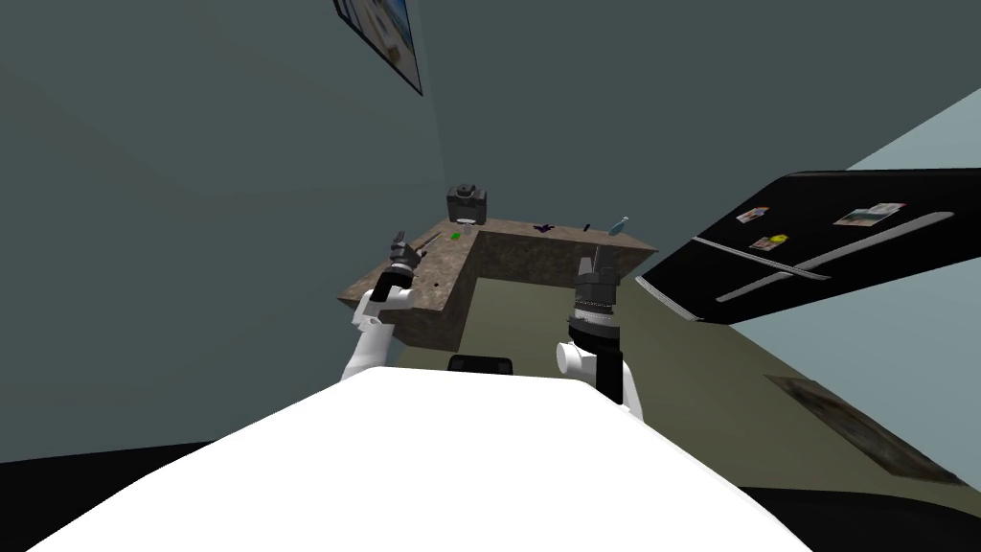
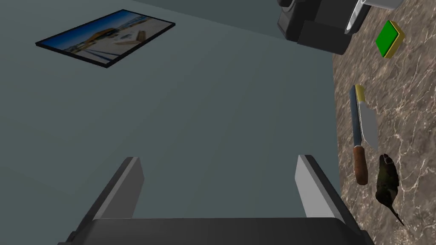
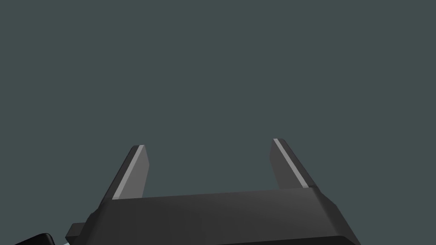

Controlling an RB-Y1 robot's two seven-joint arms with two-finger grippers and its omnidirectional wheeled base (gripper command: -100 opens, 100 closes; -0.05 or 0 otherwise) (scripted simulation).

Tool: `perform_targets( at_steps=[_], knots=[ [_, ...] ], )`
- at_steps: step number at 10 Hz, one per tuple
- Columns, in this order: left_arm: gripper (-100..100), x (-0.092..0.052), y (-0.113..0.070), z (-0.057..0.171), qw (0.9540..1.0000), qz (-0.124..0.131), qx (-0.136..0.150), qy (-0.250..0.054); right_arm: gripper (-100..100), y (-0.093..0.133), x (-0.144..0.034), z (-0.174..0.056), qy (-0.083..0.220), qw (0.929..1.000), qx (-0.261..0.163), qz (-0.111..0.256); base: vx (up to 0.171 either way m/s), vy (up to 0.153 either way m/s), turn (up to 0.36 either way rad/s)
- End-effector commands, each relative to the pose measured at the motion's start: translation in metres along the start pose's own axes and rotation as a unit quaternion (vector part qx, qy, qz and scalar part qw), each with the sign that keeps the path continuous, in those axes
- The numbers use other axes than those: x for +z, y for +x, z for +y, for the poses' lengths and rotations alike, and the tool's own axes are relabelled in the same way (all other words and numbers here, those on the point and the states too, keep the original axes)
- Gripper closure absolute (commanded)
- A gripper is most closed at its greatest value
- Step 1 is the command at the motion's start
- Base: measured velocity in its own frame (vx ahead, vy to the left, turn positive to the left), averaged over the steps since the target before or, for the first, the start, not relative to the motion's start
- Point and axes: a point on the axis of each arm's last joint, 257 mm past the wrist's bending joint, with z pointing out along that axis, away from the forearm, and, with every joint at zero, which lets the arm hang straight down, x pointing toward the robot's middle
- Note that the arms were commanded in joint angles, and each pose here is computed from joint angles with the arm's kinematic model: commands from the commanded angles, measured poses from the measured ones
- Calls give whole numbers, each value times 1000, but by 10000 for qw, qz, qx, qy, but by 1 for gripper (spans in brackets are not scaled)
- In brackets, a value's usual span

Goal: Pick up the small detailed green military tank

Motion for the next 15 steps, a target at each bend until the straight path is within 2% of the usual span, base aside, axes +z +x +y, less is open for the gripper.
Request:
perform_targets(
  at_steps=[1,2,4,5,6,7,9,10,11,12,14,15],
  knots=[
    [-100,5,-5,12,9997,-100,-86,-201,0,0,0,0,0,10000,0,0,-2,4,19],
    [-100,16,-11,19,9989,-203,-255,-333,0,0,0,0,0,10000,0,0,-2,7,32],
    [-100,16,-12,25,9983,-250,-259,-464,0,0,0,0,0,10000,0,0,0,3,8],
    [-100,26,-17,33,9965,-356,-439,-619,0,0,0,0,0,10000,0,0,-1,5,32],
    [-100,25,-19,39,9955,-402,-440,-737,0,0,0,0,0,10000,0,0,0,5,13],
    [-100,35,-22,46,9930,-497,-625,-872,0,0,0,0,0,10000,0,0,1,7,26],
    [-100,34,-25,54,9913,-554,-626,-1021,0,0,0,0,0,10000,0,0,1,4,8],
    [-100,43,-27,63,9874,-656,-814,-1186,0,0,0,0,0,10000,0,0,1,8,32],
    [-100,41,-29,69,9856,-701,-815,-1303,0,0,0,0,0,10000,0,0,3,8,8],
    [-100,50,-30,76,9816,-781,-1001,-1426,0,0,0,0,0,10000,0,0,4,14,23],
    [-100,46,-32,85,9781,-854,-1002,-1614,0,0,0,0,0,10000,0,0,2,5,3],
    [-100,53,-33,94,9721,-948,-1185,-1788,0,0,0,0,0,10000,0,0,3,7,18]
  ],
)
